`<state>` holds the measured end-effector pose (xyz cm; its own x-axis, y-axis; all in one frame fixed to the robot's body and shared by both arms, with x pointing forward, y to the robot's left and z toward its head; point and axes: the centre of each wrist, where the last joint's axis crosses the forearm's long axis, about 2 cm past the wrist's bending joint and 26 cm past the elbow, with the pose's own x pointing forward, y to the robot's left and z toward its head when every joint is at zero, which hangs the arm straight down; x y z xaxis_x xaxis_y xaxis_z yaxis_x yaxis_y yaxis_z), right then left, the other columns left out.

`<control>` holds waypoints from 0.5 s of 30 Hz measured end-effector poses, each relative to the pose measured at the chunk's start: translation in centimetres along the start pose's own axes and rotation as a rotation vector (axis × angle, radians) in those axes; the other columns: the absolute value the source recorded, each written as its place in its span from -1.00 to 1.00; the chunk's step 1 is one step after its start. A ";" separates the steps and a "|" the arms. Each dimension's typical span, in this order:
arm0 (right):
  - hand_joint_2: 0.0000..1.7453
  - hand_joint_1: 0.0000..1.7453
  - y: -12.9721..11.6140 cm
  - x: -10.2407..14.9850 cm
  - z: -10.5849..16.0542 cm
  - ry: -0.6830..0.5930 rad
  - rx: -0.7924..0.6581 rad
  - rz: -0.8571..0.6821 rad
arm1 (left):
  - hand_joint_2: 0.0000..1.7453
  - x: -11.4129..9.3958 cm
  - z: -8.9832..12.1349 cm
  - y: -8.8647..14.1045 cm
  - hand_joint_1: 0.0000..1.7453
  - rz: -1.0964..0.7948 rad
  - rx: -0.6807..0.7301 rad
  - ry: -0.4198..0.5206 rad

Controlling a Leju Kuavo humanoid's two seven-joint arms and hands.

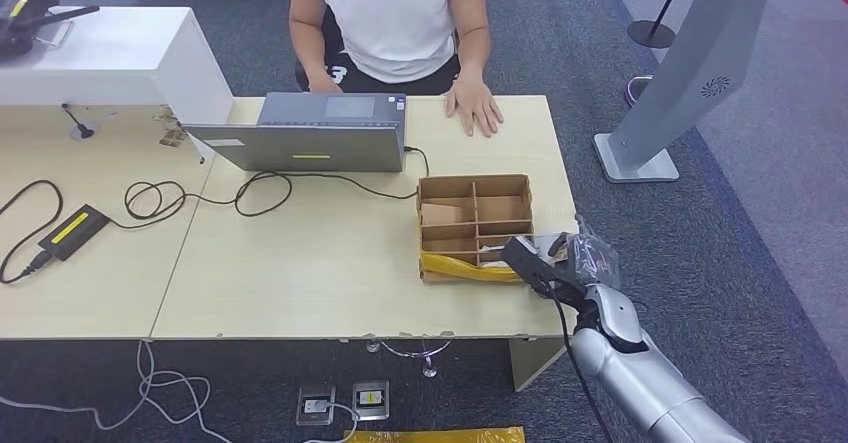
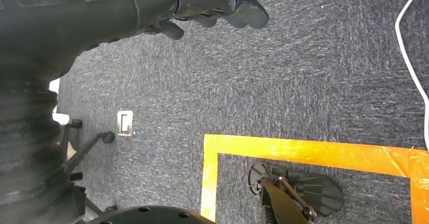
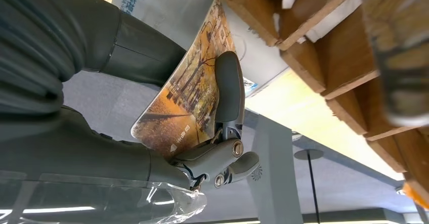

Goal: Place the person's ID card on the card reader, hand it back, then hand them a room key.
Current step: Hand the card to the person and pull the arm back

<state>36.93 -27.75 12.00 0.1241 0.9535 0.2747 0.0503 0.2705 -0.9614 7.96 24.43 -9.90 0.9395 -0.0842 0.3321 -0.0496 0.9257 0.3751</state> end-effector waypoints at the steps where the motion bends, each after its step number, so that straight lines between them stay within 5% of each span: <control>1: 1.00 1.00 0.0 0.1 -0.1 -0.002 -0.003 -0.001 | 1.00 0.0 0.0 0.0 -1.00 0.001 0.002 0.001; 6: 1.00 1.00 -0.9 0.3 -0.7 0.013 -0.044 -0.009 | 1.00 0.0 0.0 0.0 -1.00 0.005 0.009 -0.001; 15: 1.00 1.00 -6.5 1.2 -3.1 -0.011 -0.220 0.015 | 1.00 0.0 0.0 0.0 -1.00 -0.008 0.006 -0.022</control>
<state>39.83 -28.78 18.61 0.1159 0.9589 0.2590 0.2635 0.2217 -0.9388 7.97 24.48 -9.89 0.9322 -0.0996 0.3479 -0.0445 0.9226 0.3833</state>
